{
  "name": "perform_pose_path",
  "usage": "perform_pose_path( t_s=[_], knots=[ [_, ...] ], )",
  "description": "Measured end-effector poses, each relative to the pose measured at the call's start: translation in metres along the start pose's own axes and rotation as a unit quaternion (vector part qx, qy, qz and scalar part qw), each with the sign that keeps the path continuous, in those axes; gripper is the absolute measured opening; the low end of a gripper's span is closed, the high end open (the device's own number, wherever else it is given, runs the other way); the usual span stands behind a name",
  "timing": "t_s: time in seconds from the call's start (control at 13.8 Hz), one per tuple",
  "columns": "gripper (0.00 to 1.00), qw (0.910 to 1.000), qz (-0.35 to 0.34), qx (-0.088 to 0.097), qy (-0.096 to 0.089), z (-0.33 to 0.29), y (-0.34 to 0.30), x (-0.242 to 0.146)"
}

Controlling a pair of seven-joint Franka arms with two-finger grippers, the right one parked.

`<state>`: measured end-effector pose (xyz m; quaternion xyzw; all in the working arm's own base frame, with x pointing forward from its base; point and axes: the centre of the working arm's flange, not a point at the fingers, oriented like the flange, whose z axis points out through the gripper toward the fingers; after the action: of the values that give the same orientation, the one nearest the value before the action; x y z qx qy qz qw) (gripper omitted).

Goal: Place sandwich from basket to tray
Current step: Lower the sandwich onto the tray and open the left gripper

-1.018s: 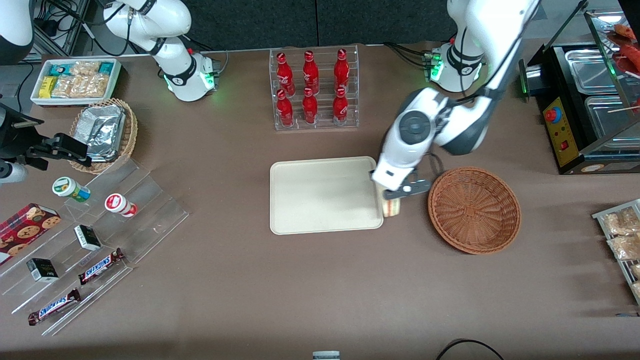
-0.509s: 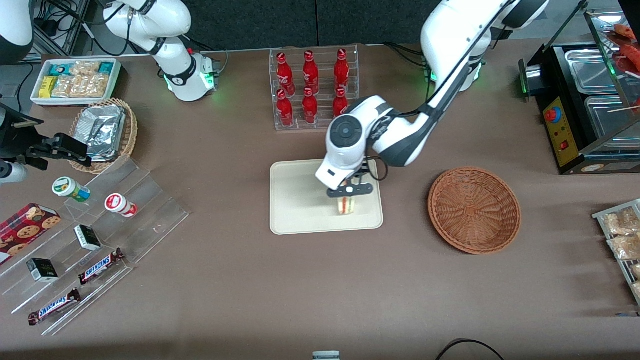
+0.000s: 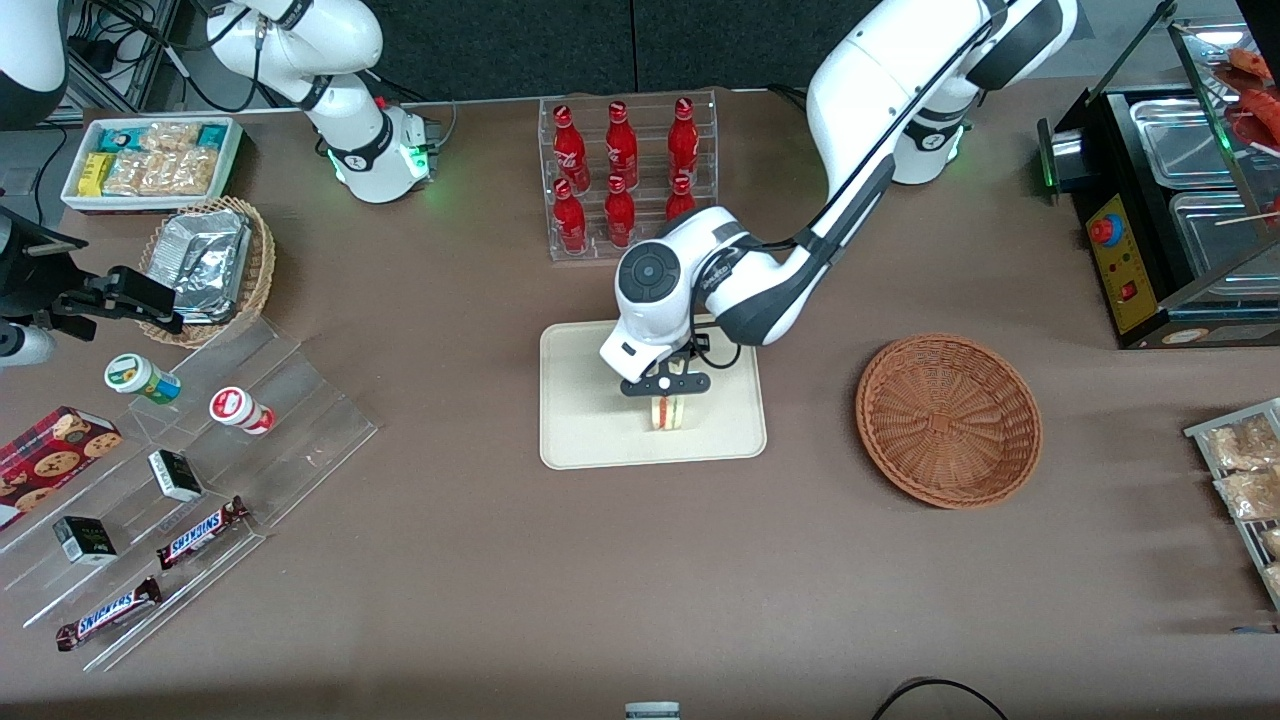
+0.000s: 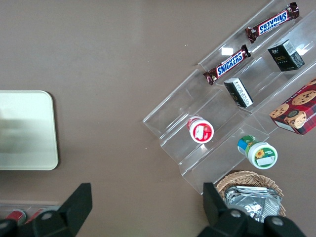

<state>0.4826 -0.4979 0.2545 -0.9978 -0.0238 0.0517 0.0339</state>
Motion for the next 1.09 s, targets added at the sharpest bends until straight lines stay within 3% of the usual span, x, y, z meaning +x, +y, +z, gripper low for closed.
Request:
perform_pose_path(
  t_s=[0.22, 0.44, 1.02, 1.09],
  knots=[
    [0.15, 0.9996, -0.015, 0.02, 0.01, 0.018, 0.004, -0.003],
    [0.19, 0.9995, -0.019, 0.023, 0.013, 0.022, 0.008, -0.003],
    [0.99, 0.9986, -0.04, 0.027, 0.022, -0.017, 0.006, 0.013],
    [1.0, 0.9982, -0.047, 0.026, 0.027, -0.037, 0.004, 0.019]
  ],
)
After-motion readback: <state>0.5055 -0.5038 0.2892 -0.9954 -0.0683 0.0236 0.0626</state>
